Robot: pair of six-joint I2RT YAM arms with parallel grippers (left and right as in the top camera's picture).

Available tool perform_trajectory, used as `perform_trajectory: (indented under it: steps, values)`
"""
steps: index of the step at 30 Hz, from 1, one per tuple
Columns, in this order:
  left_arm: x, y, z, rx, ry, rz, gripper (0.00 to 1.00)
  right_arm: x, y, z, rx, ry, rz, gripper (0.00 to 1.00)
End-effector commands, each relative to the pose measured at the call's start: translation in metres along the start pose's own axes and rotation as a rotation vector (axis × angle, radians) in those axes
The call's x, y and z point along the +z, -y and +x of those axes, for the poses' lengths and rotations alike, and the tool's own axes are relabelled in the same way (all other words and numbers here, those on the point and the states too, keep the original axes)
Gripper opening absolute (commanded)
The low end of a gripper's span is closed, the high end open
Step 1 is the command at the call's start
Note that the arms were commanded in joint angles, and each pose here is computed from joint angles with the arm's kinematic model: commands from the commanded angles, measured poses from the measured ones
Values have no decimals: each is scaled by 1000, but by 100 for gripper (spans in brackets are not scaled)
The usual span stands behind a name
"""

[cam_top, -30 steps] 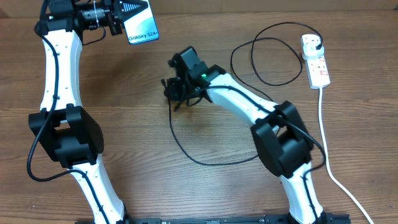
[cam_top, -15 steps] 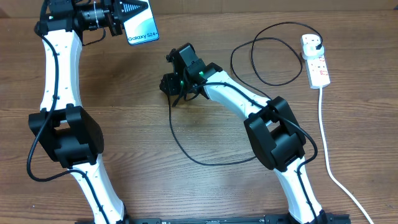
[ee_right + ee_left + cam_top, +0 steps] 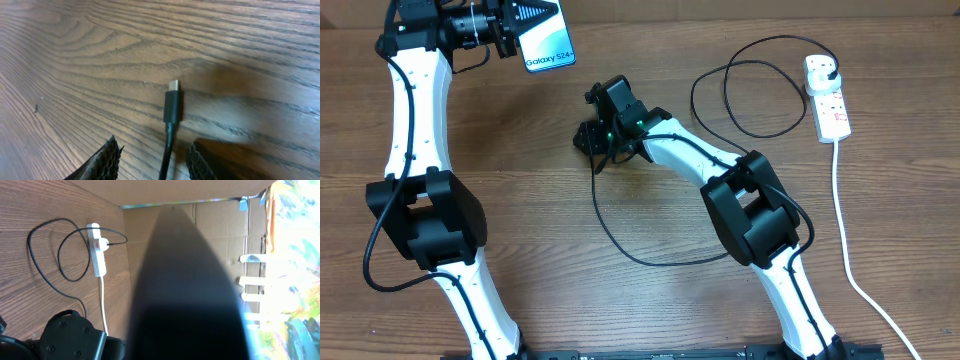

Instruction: Plug charger to phone and switch on socket

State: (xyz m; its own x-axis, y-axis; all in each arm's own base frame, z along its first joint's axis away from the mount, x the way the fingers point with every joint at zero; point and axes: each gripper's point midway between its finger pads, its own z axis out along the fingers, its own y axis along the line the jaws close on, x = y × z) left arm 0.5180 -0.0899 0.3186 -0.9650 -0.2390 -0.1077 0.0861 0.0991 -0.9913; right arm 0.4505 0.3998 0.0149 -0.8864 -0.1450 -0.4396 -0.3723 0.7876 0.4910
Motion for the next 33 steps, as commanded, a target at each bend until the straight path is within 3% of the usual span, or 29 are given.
perform_trajectory:
  steps: [1, 15, 27, 33]
  values:
    - [0, 17, 8, 28, -29, 32, 4, 14, 1, 9, 55, -38, -36, 43]
    - [5, 16, 13, 38, -43, 32, 4, 42, 23, 44, 197, -137, -25, 41]
    - [7, 16, 13, 44, -46, 32, 4, 59, 57, 66, 228, -171, 70, 31]
    - [7, 16, 13, 44, -46, 32, 4, 60, 79, 71, 214, -142, 215, 25]
